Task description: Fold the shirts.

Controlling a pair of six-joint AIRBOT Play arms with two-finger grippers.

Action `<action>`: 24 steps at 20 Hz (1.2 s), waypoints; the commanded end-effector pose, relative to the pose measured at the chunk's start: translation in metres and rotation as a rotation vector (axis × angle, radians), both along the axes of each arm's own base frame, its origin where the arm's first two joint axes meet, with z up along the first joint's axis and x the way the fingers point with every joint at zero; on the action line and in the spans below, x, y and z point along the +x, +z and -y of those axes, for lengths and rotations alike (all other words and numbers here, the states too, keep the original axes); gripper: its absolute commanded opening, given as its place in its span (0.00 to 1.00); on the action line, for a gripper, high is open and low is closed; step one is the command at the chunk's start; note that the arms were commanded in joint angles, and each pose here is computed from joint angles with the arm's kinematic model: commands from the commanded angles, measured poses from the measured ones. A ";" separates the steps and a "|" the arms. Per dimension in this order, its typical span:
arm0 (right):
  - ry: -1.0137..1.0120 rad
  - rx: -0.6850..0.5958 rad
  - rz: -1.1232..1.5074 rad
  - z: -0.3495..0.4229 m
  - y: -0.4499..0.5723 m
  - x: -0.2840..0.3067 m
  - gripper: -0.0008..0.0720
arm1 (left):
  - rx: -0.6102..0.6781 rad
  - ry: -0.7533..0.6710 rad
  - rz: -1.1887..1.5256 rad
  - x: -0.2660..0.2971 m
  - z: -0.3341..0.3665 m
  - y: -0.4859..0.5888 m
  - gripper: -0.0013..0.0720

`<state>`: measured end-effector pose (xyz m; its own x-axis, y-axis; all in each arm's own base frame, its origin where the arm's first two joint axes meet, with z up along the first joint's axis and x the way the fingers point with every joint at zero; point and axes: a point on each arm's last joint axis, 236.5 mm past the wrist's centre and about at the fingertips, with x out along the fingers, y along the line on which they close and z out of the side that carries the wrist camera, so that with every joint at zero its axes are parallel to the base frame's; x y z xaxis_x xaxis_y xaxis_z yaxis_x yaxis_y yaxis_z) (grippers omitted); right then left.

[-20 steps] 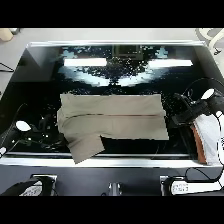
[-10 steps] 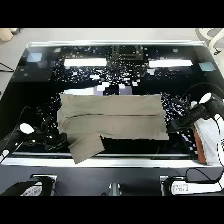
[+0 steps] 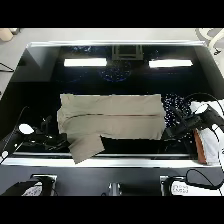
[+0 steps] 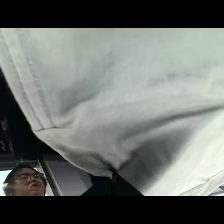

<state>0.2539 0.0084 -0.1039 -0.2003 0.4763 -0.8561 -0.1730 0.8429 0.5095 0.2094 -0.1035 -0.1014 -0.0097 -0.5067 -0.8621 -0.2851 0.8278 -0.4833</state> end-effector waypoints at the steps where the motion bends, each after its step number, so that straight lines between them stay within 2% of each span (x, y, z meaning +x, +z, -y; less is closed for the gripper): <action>1: -0.028 -0.001 0.067 -0.002 -0.003 0.015 0.60 | 0.000 0.000 0.020 0.002 0.000 0.004 0.06; 3: 0.016 0.023 0.079 -0.003 0.018 0.017 0.61 | 0.002 0.000 0.030 0.003 0.000 0.006 0.06; 5: 0.046 -0.014 0.120 0.008 0.038 0.025 0.78 | 0.002 -0.019 0.042 0.003 0.000 0.006 0.06; 8: 0.028 -0.142 0.099 0.035 0.029 0.026 0.78 | 0.002 -0.019 0.042 0.003 0.000 0.006 0.06; 9: 0.019 -0.147 0.066 0.036 0.024 0.022 0.77 | 0.003 -0.020 0.043 0.003 0.000 0.006 0.06; 12: -0.006 -0.081 -0.021 0.019 0.006 0.006 0.76 | 0.002 -0.022 0.044 0.003 0.000 0.006 0.06; 14: -0.040 -0.047 -0.030 0.009 -0.005 0.002 0.73 | 0.002 -0.022 0.044 0.003 0.000 0.006 0.06; 15: -0.060 -0.030 -0.026 0.003 -0.008 0.002 0.68 | 0.002 -0.022 0.044 0.003 0.000 0.006 0.06; 17: -0.083 -0.014 -0.020 -0.002 -0.011 0.003 0.67 | 0.002 -0.021 0.044 0.003 0.000 0.006 0.06; 19: -0.098 -0.021 -0.011 -0.001 -0.013 0.006 0.46 | 0.002 -0.021 0.044 0.003 0.000 0.006 0.06; 20: -0.105 -0.023 -0.009 -0.001 -0.013 0.007 0.30 | 0.002 -0.021 0.044 0.003 0.000 0.006 0.06; 21: -0.109 -0.022 -0.007 -0.001 -0.013 0.008 0.10 | 0.002 -0.021 0.044 0.004 0.000 0.006 0.06; 22: -0.109 -0.020 -0.006 -0.002 -0.012 0.008 0.04 | 0.002 -0.021 0.046 0.004 -0.001 0.007 0.06; 24: -0.091 -0.019 0.033 0.000 -0.007 0.016 0.04 | 0.003 -0.024 0.079 0.014 -0.002 0.017 0.06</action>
